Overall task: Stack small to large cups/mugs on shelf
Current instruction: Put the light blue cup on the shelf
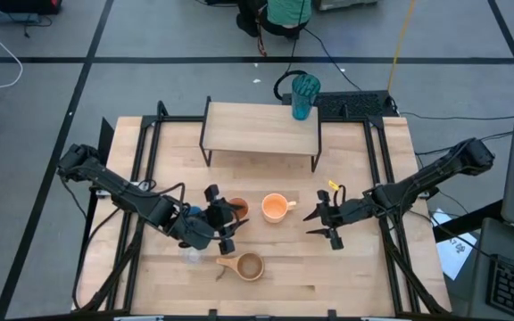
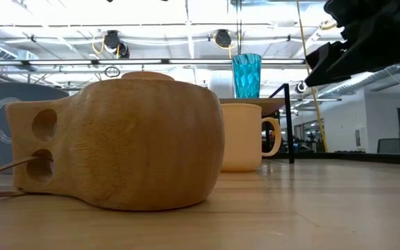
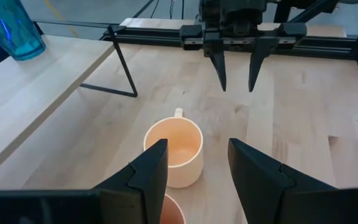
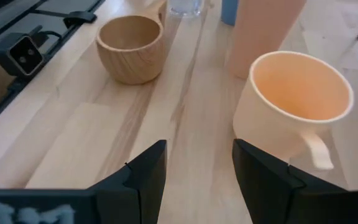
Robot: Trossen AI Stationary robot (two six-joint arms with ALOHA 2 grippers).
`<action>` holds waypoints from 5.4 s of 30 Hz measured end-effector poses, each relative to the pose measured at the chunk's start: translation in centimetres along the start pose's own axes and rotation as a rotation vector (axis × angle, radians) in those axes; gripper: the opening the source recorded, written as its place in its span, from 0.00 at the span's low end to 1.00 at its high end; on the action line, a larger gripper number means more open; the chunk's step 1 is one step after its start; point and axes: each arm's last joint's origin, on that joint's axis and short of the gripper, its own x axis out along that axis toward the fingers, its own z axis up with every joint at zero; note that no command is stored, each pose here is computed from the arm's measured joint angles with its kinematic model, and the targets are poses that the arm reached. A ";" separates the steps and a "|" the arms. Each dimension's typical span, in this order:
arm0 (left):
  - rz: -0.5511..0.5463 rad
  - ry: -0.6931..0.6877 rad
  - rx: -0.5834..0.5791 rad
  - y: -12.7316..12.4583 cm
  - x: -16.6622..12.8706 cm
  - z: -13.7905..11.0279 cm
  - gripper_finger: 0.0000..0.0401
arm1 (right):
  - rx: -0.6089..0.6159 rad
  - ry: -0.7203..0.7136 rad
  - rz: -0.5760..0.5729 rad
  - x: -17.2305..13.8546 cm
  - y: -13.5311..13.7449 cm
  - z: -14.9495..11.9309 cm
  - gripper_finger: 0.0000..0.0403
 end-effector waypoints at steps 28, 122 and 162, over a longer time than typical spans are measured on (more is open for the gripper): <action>-0.038 0.159 -0.126 1.1 -1.8 0.6 0.42 | -0.066 -0.158 -0.007 -0.4 0.4 -2.1 0.43; 0.230 0.926 -0.328 2.8 -3.3 2.4 0.71 | -0.071 -0.107 -0.006 -0.3 0.4 -2.6 0.43; 0.356 1.152 -0.458 3.8 3.0 -6.0 0.75 | -0.081 -0.117 0.015 -0.5 0.7 -2.5 0.43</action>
